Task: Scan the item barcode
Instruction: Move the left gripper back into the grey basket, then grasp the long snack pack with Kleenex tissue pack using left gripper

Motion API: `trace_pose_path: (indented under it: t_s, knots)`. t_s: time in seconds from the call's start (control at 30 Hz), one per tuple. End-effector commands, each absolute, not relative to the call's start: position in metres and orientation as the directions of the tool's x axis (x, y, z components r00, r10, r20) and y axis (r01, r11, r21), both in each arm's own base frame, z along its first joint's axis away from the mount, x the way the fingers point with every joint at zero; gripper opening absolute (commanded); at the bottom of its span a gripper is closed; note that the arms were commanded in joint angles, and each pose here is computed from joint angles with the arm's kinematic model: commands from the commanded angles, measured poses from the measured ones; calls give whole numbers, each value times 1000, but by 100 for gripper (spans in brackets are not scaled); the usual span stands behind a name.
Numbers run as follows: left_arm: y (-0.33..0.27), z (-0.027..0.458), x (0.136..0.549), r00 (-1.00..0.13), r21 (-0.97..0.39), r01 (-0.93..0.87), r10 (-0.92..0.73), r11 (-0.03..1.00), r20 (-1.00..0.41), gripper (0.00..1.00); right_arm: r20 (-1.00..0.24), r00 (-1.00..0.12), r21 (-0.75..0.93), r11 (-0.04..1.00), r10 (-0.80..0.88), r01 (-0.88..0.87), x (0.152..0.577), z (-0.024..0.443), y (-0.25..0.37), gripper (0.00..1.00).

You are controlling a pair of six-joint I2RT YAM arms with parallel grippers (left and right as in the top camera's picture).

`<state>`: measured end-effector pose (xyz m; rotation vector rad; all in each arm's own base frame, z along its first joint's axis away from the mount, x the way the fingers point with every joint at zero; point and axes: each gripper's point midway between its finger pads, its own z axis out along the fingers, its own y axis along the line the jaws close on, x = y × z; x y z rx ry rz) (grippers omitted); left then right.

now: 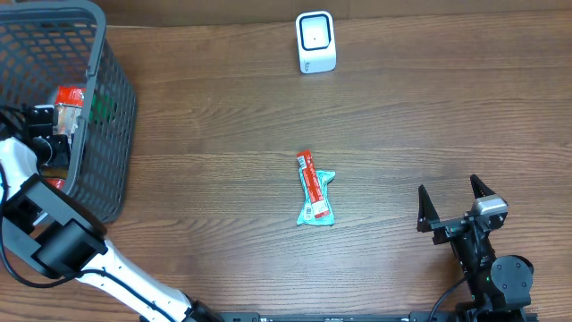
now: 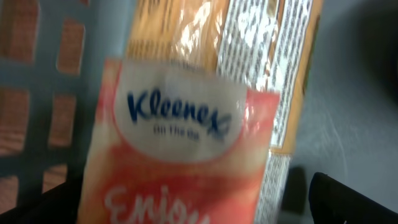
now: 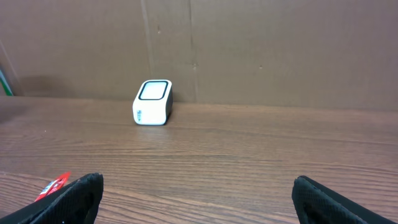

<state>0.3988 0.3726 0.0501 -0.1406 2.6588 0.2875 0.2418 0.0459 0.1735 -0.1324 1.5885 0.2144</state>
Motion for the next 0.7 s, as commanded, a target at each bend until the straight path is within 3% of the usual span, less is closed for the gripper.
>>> trace_pose_path:
  t_s: [0.0, 0.43, 0.57, 0.67]
  knots:
    - [373, 59, 407, -877, 204, -103, 8, 974, -480, 100, -998, -31, 64, 975, 58, -211, 242, 171, 45, 100]
    - [363, -7, 397, -916, 107, -112, -61, 988, -397, 98, -998, -31, 63, 975, 58, -211, 242, 171, 45, 100]
    - [363, -8, 397, -914, 98, -132, -83, 986, -397, 78, -998, -31, 63, 975, 58, -211, 242, 171, 45, 100]
    - [365, -6, 398, -912, 101, -132, -81, 986, -401, 72, -998, -31, 63, 975, 58, -211, 242, 171, 45, 100]
